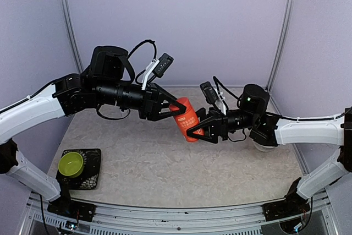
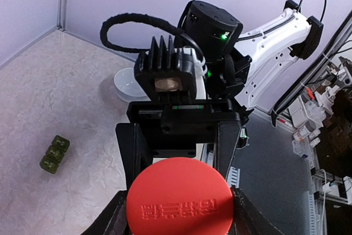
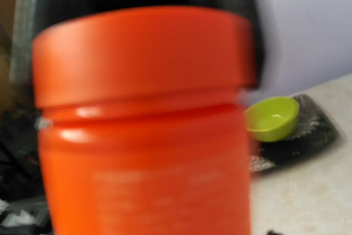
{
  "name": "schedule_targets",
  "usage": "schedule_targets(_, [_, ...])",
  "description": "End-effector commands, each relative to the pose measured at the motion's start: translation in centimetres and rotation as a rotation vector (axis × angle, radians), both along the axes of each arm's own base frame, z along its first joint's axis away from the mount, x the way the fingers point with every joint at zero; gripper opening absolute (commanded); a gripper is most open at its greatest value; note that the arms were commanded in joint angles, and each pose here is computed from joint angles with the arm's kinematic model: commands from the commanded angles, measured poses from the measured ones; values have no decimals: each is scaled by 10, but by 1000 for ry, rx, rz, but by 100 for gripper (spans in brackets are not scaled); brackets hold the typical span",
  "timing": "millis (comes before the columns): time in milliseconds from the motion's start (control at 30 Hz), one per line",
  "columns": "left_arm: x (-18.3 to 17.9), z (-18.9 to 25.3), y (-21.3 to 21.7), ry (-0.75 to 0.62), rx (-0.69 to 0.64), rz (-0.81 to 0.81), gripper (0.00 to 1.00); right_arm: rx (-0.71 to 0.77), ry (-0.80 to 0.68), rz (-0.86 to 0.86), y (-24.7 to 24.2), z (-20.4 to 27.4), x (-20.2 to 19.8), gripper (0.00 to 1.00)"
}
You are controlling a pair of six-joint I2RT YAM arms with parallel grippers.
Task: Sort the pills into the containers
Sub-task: Pass from the right arm to the left, then place the pill bottle at the center of the board.
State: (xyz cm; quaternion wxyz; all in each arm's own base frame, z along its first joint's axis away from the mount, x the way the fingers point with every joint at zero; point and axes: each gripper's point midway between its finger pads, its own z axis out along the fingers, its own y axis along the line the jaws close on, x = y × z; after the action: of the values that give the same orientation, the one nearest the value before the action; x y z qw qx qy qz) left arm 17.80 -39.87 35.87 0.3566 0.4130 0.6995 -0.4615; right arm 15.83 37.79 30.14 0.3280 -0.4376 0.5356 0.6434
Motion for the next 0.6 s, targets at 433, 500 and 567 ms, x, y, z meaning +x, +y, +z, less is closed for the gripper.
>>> schedule_targets(433, [80, -32, 49, -77, 185, 412, 9, -259, -112, -471, -31, -40, 74, 100])
schedule_targets(500, [110, -57, 69, -49, 255, 522, 9, -297, -126, -549, -43, -46, 85, 100])
schedule_targets(567, [137, -77, 87, -20, 291, 605, 9, -322, -136, -620, -54, -49, 93, 100])
